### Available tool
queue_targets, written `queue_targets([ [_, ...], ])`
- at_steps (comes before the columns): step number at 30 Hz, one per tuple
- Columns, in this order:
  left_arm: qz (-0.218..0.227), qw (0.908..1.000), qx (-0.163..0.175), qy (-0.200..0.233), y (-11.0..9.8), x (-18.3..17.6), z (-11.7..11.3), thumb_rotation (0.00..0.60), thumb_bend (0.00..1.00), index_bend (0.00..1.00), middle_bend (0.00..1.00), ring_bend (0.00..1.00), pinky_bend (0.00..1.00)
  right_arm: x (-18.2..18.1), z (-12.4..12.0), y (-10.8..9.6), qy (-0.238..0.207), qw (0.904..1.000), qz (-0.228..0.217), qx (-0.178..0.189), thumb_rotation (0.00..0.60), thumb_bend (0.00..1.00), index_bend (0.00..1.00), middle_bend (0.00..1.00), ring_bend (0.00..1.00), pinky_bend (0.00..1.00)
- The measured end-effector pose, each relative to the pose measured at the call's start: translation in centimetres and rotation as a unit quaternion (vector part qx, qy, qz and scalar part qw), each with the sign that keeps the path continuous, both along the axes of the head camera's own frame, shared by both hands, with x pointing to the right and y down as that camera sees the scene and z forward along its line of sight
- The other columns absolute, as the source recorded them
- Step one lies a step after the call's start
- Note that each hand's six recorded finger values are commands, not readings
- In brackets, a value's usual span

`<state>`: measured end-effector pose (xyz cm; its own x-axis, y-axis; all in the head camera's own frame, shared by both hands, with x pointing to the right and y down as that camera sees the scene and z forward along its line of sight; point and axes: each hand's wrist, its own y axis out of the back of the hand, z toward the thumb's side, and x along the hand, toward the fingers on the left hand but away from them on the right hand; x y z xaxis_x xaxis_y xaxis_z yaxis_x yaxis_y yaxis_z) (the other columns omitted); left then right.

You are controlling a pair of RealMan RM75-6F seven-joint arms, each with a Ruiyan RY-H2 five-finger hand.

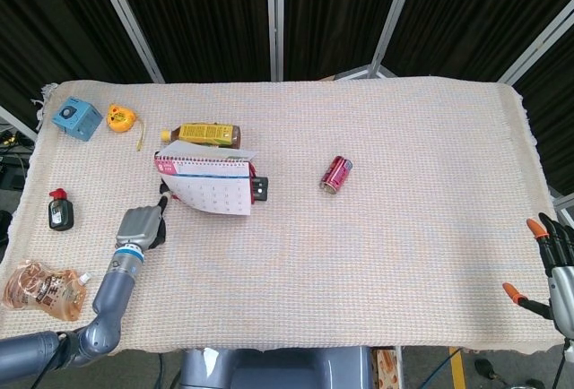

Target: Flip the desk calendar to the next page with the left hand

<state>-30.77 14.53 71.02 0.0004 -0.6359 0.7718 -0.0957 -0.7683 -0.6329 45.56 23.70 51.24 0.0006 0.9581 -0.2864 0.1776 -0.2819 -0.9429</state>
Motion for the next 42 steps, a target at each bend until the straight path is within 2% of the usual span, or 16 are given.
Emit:
queue_targets([
  [11,0.018,0.9996,0.011,0.018,0.0,2.0,-0.5,0.600,0.86,0.00,0.66,0.63,0.52,-0.1,0.0,0.0,0.001,1.0000,-0.002,0.000,0.600,0.07,0.00,0.00,0.00,0.00],
  [18,0.029,0.9982,0.035,0.039,-0.2,3.3,-2.1,0.600,0.86,0.01,0.66,0.63,0.52,-0.3,0.0,0.1,0.001,1.0000,-0.005,0.000,0.600,0.07,0.00,0.00,0.00,0.00],
  [20,0.032,0.9975,0.044,0.046,-0.3,3.6,-2.7,0.600,0.87,0.06,0.66,0.63,0.52,-0.3,0.0,0.1,0.001,1.0000,-0.006,0.000,0.600,0.07,0.00,0.00,0.00,0.00],
  [24,0.039,0.9950,0.068,0.063,-0.7,4.3,-4.2,0.600,0.88,0.28,0.66,0.63,0.52,-0.4,-0.1,0.2,0.001,1.0000,-0.006,0.000,0.600,0.07,0.00,0.00,0.00,0.00],
  [26,0.041,0.9935,0.080,0.071,-0.8,4.5,-5.0,0.600,0.89,0.36,0.66,0.63,0.52,-0.4,-0.1,0.2,0.000,1.0000,-0.006,0.001,0.600,0.07,0.00,0.00,0.00,0.00],
  [28,0.043,0.9914,0.094,0.081,-1.0,4.8,-5.8,0.600,0.90,0.39,0.66,0.63,0.52,-0.4,-0.1,0.2,0.000,1.0000,-0.006,0.001,0.600,0.07,0.00,0.00,0.00,0.00],
  [35,0.047,0.9820,0.143,0.114,-1.6,5.4,-8.5,0.600,0.90,0.39,0.65,0.63,0.51,-0.5,-0.3,0.2,-0.002,1.0000,-0.007,0.004,0.600,0.07,0.00,0.00,0.00,0.00],
  [39,0.048,0.9746,0.172,0.135,-2.2,5.9,-9.6,0.600,0.88,0.30,0.55,0.55,0.46,-0.5,-0.3,0.2,-0.001,1.0000,-0.006,0.004,0.600,0.07,0.00,0.00,0.00,0.00],
  [42,0.053,0.9691,0.197,0.139,-2.8,6.1,-10.3,0.600,0.86,0.24,0.42,0.42,0.42,-0.4,-0.3,0.1,-0.002,1.0000,-0.005,0.004,0.600,0.07,0.00,0.00,0.00,0.00],
])
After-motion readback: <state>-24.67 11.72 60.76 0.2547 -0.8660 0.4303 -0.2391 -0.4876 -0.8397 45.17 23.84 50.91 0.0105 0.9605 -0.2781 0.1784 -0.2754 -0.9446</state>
